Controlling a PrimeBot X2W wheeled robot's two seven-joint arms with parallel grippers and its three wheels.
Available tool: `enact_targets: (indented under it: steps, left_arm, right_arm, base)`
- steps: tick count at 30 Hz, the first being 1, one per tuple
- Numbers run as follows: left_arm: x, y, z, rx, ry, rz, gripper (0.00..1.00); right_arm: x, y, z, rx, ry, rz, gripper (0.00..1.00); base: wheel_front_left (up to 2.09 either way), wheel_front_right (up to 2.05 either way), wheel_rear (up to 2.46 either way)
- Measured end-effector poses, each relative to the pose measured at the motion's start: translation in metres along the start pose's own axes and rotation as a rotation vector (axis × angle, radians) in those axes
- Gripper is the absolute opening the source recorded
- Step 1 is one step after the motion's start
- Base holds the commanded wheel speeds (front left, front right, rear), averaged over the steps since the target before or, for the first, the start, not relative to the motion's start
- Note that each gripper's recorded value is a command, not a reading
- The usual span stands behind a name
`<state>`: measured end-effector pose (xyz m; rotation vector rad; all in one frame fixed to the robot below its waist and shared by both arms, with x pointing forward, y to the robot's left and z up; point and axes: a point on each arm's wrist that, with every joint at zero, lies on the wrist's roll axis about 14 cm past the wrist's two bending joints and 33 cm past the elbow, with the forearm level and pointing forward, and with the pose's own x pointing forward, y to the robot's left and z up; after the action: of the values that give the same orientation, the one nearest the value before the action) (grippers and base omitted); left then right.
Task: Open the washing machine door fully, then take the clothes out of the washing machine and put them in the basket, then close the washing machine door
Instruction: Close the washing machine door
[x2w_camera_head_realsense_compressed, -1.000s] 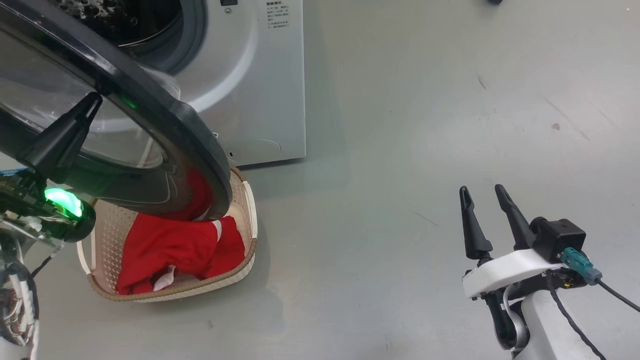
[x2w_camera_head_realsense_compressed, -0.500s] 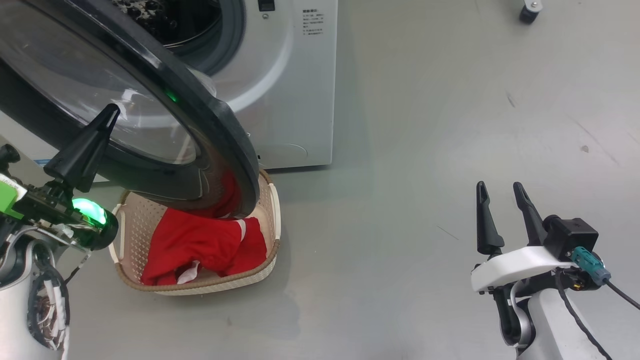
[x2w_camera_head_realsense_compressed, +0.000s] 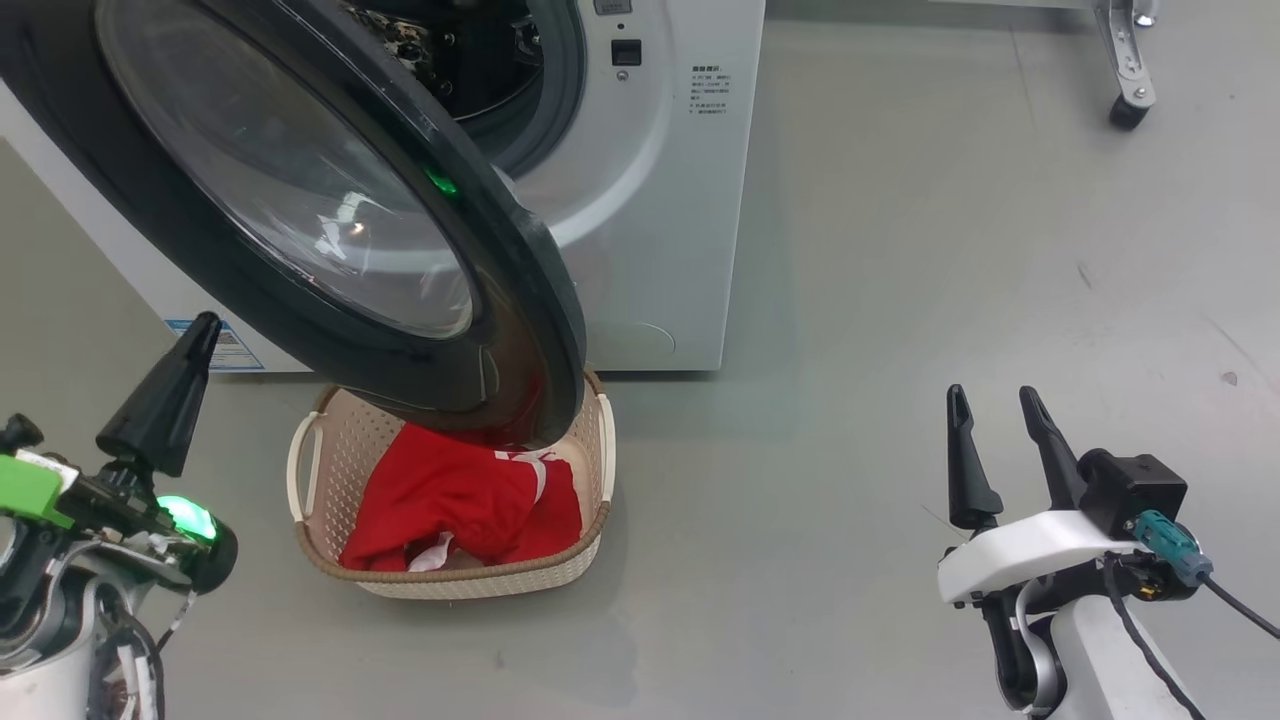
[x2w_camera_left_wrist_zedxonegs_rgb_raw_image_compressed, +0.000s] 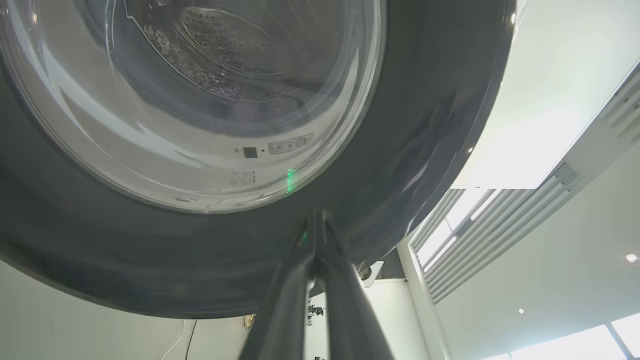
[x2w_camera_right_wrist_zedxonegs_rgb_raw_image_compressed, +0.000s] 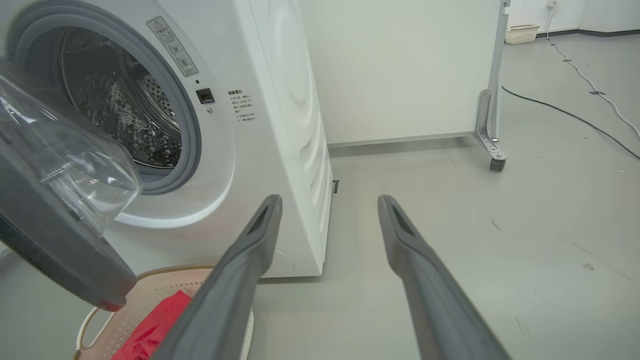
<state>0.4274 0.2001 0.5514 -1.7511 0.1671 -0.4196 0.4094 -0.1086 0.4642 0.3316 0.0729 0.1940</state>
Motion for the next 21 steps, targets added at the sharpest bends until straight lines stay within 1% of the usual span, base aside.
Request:
enact_targets:
  steps: [1, 2, 3, 4, 5, 6, 10, 12, 18, 21]
  left_arm:
    - [-0.008, 0.002, 0.003, -0.006, -0.031, 0.006, 0.02]
    - [-0.011, 0.004, 0.006, -0.008, -0.049, 0.009, 0.1]
    - [-0.015, 0.006, 0.008, -0.004, -0.065, 0.018, 0.34]
    - [-0.018, 0.009, 0.011, 0.003, -0.089, 0.031, 0.5]
    - [-0.022, 0.013, 0.014, 0.02, -0.105, 0.052, 0.84]
    - [-0.025, 0.016, 0.015, 0.032, -0.117, 0.069, 1.0]
    - [-0.029, 0.015, 0.018, 0.059, -0.146, 0.071, 1.0]
    - [-0.028, 0.009, 0.019, 0.098, -0.159, 0.067, 1.0]
    - [-0.028, -0.01, 0.031, 0.283, -0.227, 0.076, 1.0]
    - [-0.032, -0.012, 0.036, 0.361, -0.257, 0.099, 1.0]
  right_arm:
    - [0.0, 0.005, 0.001, 0.002, -0.002, 0.015, 1.0]
    - [0.001, 0.008, 0.001, 0.003, -0.002, 0.022, 1.0]
    - [0.001, 0.01, 0.001, 0.003, -0.003, 0.027, 1.0]
    - [0.001, 0.01, 0.002, 0.007, -0.005, 0.028, 1.0]
    - [0.001, 0.011, 0.002, 0.012, -0.006, 0.028, 1.0]
    - [0.001, 0.011, 0.002, 0.012, -0.006, 0.029, 1.0]
    - [0.001, 0.011, 0.003, 0.014, -0.007, 0.03, 1.0]
    - [0.001, 0.012, 0.003, 0.014, -0.007, 0.031, 1.0]
    - [0.002, 0.01, 0.003, 0.047, -0.01, 0.022, 1.0]
    - [0.002, 0.01, 0.003, 0.049, -0.009, 0.022, 1.0]
  base:
    - [0.0, 0.0, 0.0]
    - [0.0, 0.0, 0.0]
    - [0.0, 0.0, 0.0]
    - [0.0, 0.0, 0.0]
    - [0.0, 0.0, 0.0]
    - [0.0, 0.0, 0.0]
    - [0.0, 0.0, 0.0]
    - [0.0, 0.0, 0.0]
    - [0.0, 0.0, 0.0]
    - [0.0, 0.0, 0.0]
